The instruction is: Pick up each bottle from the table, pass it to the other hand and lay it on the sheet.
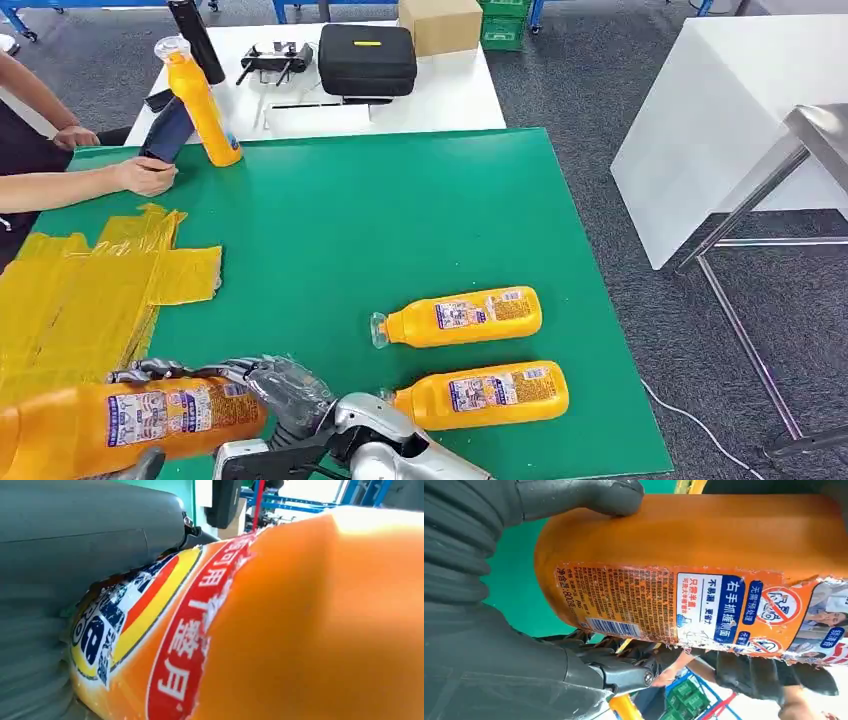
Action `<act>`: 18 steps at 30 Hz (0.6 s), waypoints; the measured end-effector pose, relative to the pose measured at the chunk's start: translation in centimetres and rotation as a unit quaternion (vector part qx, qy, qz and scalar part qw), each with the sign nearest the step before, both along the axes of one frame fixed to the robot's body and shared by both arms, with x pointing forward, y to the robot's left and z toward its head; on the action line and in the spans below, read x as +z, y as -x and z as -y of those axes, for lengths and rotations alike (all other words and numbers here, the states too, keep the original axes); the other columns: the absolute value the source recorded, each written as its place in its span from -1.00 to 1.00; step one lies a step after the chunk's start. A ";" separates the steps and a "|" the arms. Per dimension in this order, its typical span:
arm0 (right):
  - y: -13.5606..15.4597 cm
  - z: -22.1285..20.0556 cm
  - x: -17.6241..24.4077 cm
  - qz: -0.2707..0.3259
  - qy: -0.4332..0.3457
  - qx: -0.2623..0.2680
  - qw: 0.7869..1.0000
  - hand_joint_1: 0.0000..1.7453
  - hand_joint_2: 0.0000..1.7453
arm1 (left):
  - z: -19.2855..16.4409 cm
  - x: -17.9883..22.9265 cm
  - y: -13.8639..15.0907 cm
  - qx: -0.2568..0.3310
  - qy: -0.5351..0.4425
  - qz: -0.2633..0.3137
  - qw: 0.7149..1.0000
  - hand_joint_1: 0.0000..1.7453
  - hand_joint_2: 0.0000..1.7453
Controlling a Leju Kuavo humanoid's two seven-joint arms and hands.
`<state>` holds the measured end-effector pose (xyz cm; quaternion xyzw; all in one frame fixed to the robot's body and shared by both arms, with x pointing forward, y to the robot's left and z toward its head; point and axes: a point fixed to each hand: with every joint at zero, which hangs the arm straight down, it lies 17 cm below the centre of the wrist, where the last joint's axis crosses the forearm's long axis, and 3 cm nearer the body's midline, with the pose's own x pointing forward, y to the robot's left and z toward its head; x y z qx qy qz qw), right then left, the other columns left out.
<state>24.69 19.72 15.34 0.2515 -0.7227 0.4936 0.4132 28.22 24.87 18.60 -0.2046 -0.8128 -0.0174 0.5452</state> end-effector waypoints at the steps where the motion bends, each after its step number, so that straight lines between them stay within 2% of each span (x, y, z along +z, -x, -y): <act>1: 0.0 0.0 -0.1 0.000 0.000 0.000 1.000 1.00 1.00 | 0.0 0.1 0.0 0.001 0.001 0.003 1.000 1.00 1.00; 7: -0.2 0.3 -0.3 -0.003 -0.001 -0.007 1.000 1.00 1.00 | 0.2 0.2 0.0 0.010 -0.008 0.013 1.000 1.00 1.00; 8: -0.2 0.4 -0.4 -0.003 -0.001 -0.008 1.000 0.86 1.00 | 0.2 0.2 0.0 0.012 -0.009 0.014 1.000 1.00 1.00; 9: -0.3 0.5 -0.4 -0.003 -0.001 -0.010 1.000 -0.92 1.00 | 0.1 0.2 -0.1 0.015 -0.012 0.015 1.000 1.00 1.00; 10: -0.3 0.5 -0.4 -0.002 -0.003 -0.013 1.000 -1.00 1.00 | 0.1 0.2 -0.1 0.019 -0.018 0.017 1.000 1.00 1.00; 15: -1.9 2.3 -1.0 -0.007 -0.004 -0.059 0.998 -1.00 1.00 | -1.1 0.1 -1.3 0.100 -0.115 0.049 0.987 1.00 1.00; 16: -2.2 2.9 -1.3 -0.008 -0.003 -0.068 0.998 -1.00 -1.00 | -1.9 0.3 -1.7 0.126 -0.140 0.058 0.980 1.00 1.00; 18: -2.9 4.0 -1.5 -0.008 -0.004 -0.088 0.996 -1.00 -1.00 | -3.7 0.5 -2.5 0.207 -0.236 0.083 0.946 1.00 1.00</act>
